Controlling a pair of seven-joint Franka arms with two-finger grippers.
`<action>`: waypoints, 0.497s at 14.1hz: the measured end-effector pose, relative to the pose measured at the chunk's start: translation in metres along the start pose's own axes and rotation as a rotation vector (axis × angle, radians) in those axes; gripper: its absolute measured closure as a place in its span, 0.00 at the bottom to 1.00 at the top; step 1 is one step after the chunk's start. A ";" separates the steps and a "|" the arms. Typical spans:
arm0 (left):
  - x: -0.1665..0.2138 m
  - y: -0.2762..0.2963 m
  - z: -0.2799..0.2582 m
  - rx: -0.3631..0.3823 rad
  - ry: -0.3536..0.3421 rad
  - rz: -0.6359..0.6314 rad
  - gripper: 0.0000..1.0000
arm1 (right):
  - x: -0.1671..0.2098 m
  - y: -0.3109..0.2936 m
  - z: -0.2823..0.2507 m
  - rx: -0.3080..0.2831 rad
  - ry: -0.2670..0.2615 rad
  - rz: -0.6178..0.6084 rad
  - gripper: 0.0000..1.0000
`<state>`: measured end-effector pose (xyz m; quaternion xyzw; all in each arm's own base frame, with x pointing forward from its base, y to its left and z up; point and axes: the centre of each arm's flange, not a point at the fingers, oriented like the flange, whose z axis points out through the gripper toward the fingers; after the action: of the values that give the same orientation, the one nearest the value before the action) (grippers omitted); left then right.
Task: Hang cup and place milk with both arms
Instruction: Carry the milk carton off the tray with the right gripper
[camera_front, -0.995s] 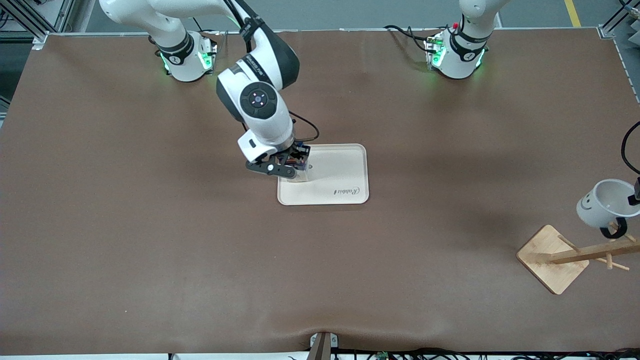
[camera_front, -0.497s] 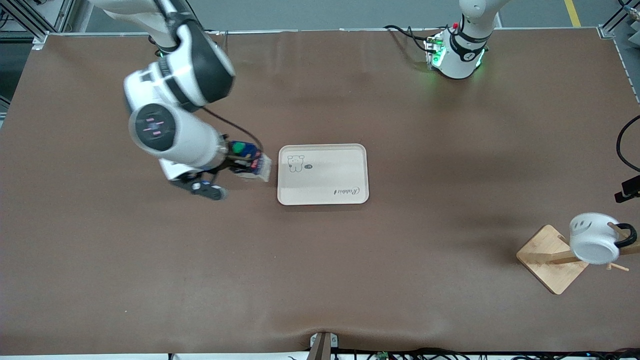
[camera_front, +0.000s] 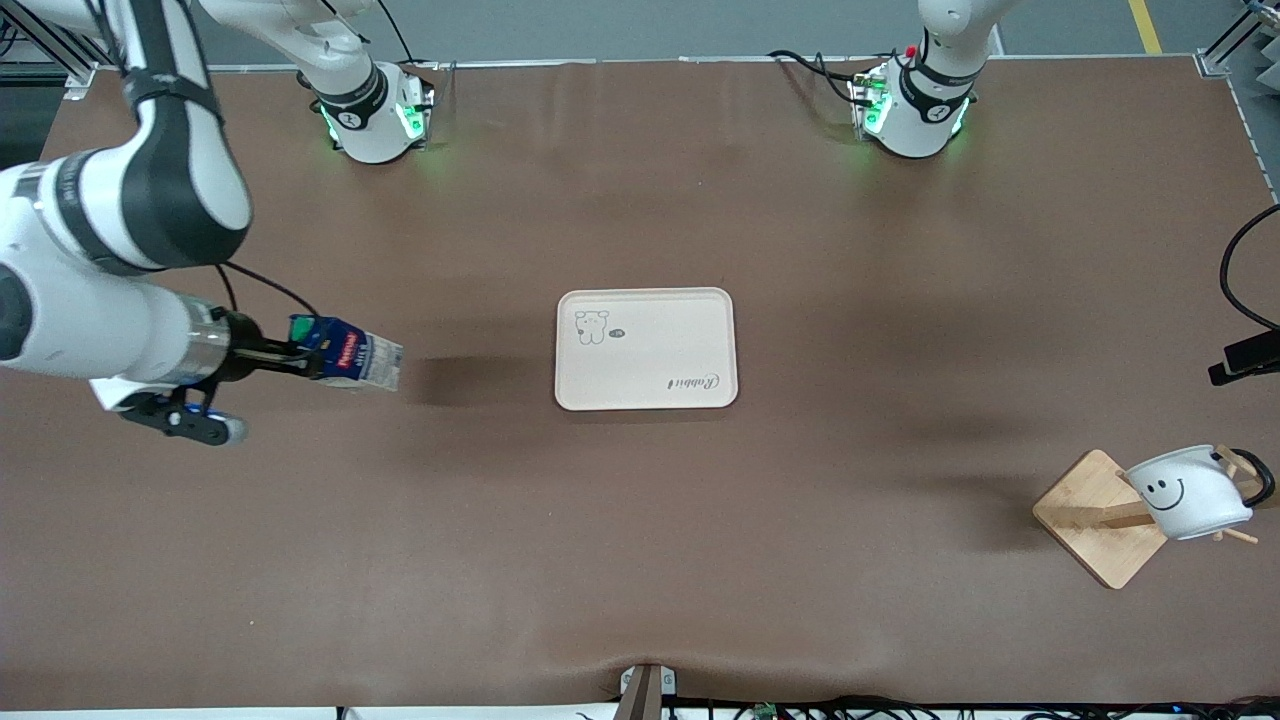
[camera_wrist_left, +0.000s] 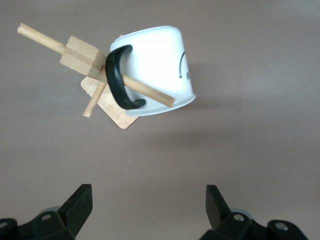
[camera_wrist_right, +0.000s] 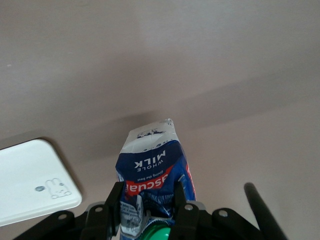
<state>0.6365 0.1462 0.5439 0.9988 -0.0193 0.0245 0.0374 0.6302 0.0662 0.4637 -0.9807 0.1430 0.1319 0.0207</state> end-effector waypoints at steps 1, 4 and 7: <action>-0.002 0.004 -0.005 0.003 0.000 -0.014 0.00 | 0.007 0.020 0.006 -0.004 -0.013 0.021 0.56; -0.007 0.017 -0.018 0.011 -0.005 -0.075 0.00 | 0.026 0.073 0.025 -0.003 -0.028 0.051 0.56; -0.011 0.035 -0.030 0.017 -0.009 -0.128 0.00 | 0.040 0.112 0.048 -0.059 0.011 0.054 0.56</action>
<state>0.6223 0.1143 0.5759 0.9984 0.0449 0.0178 0.0306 0.6227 -0.0482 0.4062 -0.9773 0.1657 0.1312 -0.0124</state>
